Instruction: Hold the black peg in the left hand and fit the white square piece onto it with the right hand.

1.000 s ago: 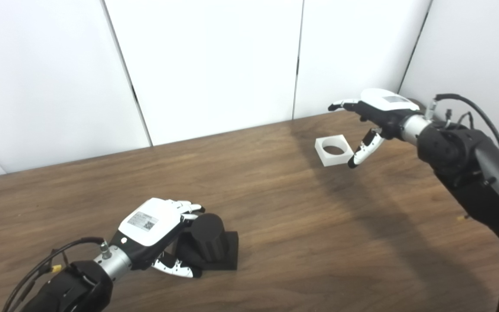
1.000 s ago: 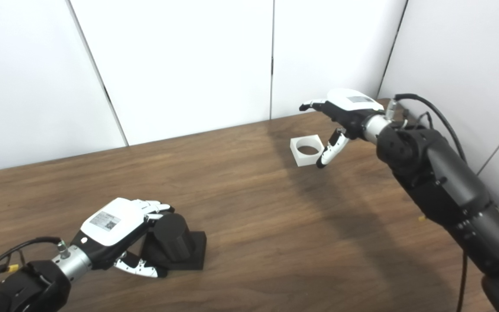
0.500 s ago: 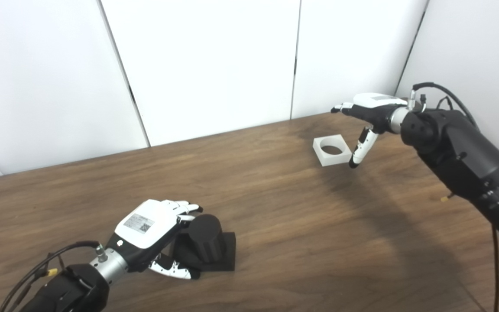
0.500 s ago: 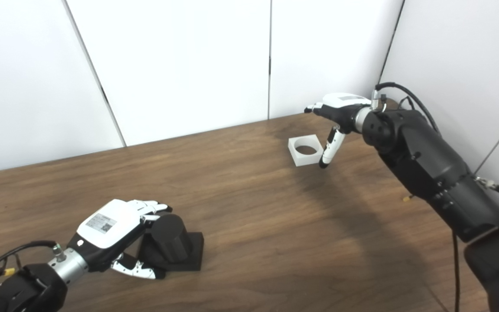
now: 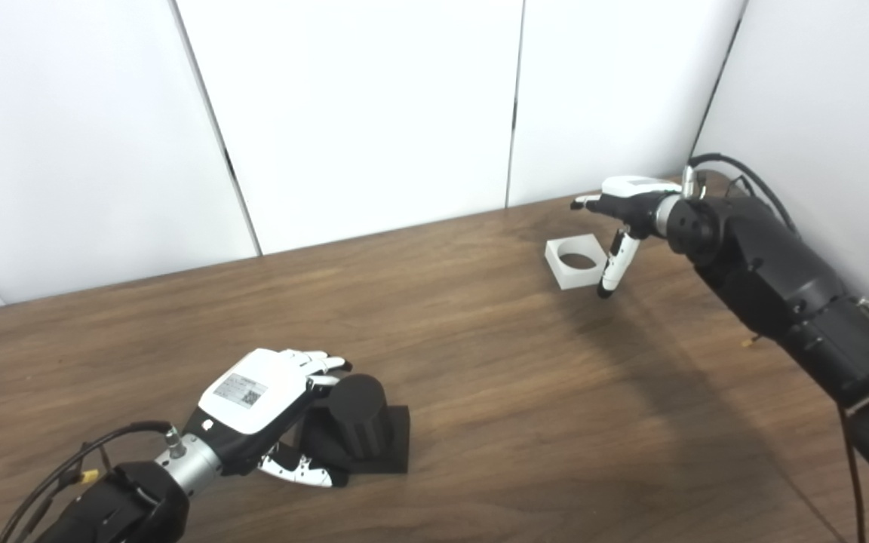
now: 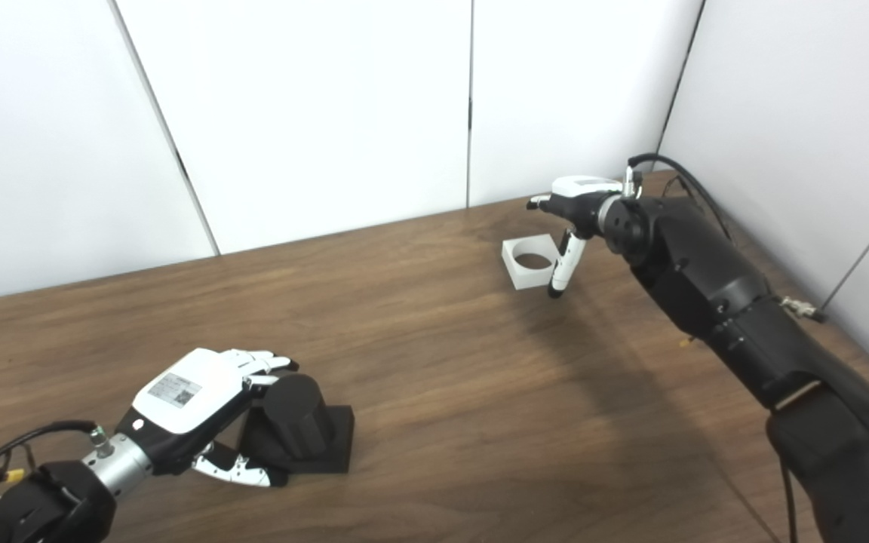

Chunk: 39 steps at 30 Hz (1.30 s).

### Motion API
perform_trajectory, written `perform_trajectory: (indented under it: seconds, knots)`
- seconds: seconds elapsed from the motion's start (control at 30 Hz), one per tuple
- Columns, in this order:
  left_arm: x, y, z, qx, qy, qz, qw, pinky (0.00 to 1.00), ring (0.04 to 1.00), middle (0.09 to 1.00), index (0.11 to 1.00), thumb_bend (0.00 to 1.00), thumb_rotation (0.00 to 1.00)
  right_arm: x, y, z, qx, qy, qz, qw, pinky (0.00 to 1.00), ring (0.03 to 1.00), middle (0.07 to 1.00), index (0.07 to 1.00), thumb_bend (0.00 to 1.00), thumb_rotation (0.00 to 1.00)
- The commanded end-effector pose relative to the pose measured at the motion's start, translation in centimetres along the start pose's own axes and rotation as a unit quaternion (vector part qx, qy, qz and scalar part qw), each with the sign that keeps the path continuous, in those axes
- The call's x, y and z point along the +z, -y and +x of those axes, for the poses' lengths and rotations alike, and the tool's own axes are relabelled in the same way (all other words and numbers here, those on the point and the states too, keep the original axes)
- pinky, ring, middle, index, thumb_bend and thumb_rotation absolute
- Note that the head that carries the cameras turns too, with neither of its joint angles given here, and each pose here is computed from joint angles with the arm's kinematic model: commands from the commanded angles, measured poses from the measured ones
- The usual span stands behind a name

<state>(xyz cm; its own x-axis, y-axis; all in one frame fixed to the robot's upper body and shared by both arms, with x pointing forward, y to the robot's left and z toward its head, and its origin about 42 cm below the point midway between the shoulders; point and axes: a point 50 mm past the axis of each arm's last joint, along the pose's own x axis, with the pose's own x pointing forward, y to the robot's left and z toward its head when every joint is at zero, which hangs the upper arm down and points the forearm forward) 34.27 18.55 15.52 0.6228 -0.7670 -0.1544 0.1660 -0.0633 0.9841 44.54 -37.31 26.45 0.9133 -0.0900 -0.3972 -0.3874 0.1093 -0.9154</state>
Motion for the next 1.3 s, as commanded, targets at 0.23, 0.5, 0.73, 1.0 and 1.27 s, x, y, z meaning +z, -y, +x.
perform_trajectory:
  seconds: [0.23,0.5,0.73,1.0,1.27]
  knots:
    - [0.7,4.9,-3.1,-0.134,-0.007,0.006,0.991,0.82,0.875,0.872,0.491,0.52,0.07,1.1,1.7,1.0,-0.038,0.01,-0.014,0.999,0.81,0.933,0.973,0.933,0.84,0.12]
    - [0.7,4.5,-3.2,-0.136,-0.005,0.004,0.991,0.82,0.878,0.871,0.491,0.52,0.07,0.6,0.4,1.9,-0.046,0.003,-0.022,0.999,0.84,0.954,0.972,0.877,0.82,0.11]
    - [0.7,4.3,-3.4,-0.136,-0.002,0.004,0.991,0.81,0.874,0.865,0.49,0.52,0.07,0.0,-0.9,2.3,-0.043,-0.009,-0.03,0.999,0.81,0.935,0.958,0.849,0.81,0.12]
    - [0.7,4.2,-3.7,-0.137,-0.004,-0.001,0.991,0.82,0.876,0.869,0.491,0.52,0.07,-1.5,-2.3,2.8,-0.046,-0.032,-0.067,0.996,0.74,0.9,0.914,0.777,0.78,0.12]
    - [0.9,4.0,-3.8,-0.141,-0.007,0.001,0.99,0.83,0.884,0.872,0.491,0.52,0.07,-2.9,-2.7,2.9,-0.061,-0.037,-0.078,0.994,0.71,0.855,0.849,0.658,0.74,0.1]
